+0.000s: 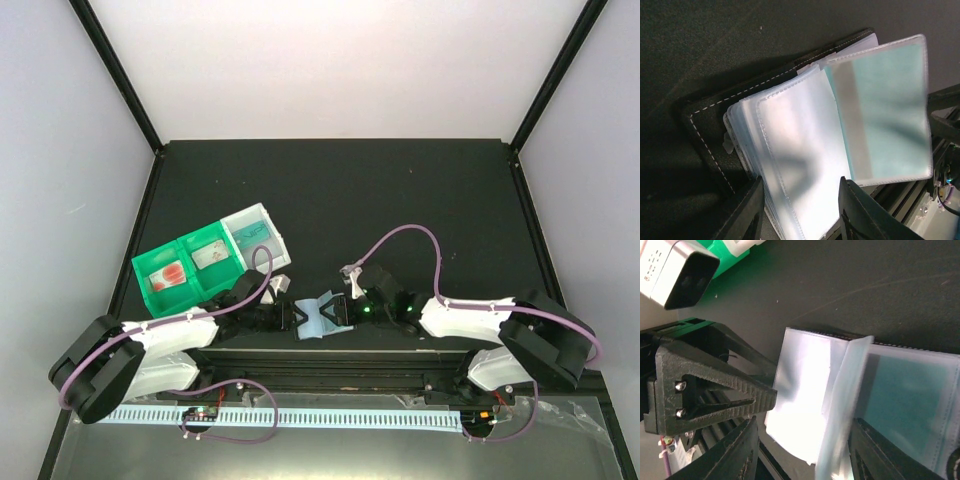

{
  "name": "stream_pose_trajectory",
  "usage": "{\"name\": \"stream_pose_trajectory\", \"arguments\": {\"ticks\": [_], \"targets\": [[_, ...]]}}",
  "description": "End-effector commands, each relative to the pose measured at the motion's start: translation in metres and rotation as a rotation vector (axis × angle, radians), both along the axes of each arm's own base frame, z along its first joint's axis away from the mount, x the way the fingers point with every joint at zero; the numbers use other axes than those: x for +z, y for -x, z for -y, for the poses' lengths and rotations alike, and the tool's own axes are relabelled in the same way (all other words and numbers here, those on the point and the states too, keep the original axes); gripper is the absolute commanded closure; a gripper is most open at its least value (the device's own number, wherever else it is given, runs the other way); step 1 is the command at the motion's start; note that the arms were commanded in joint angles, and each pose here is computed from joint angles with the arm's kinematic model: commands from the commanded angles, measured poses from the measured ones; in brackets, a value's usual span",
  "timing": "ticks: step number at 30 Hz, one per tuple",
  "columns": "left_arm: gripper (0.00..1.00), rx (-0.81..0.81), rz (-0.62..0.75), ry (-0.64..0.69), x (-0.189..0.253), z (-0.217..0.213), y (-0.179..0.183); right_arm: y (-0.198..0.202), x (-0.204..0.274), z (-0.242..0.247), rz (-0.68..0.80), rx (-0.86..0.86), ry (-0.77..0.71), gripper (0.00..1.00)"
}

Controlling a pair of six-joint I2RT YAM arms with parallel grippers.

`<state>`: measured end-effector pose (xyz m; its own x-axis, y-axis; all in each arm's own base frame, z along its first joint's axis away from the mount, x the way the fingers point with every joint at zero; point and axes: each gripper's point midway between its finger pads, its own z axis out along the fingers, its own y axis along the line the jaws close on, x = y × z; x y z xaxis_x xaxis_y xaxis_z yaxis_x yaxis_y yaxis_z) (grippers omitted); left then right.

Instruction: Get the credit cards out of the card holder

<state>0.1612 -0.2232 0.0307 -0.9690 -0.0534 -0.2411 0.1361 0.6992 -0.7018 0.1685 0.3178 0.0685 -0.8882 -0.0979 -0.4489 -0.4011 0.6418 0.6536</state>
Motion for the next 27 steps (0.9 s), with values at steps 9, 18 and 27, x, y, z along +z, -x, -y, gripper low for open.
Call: {"name": "stream_pose_trajectory", "arguments": {"ticks": [9, 18, 27], "targets": [[0.57, -0.009, 0.008, 0.026, 0.005, 0.007, -0.003, 0.013, 0.023, -0.023, -0.005, 0.086, -0.082, 0.51], [0.6, -0.012, 0.016, 0.052, 0.012, 0.012, -0.005, 0.019, 0.025, -0.037, -0.017, 0.118, -0.098, 0.51], [0.59, 0.083, 0.077, 0.002, 0.022, -0.006, -0.013, 0.019, 0.019, -0.03, -0.011, 0.104, -0.073, 0.51]]}}
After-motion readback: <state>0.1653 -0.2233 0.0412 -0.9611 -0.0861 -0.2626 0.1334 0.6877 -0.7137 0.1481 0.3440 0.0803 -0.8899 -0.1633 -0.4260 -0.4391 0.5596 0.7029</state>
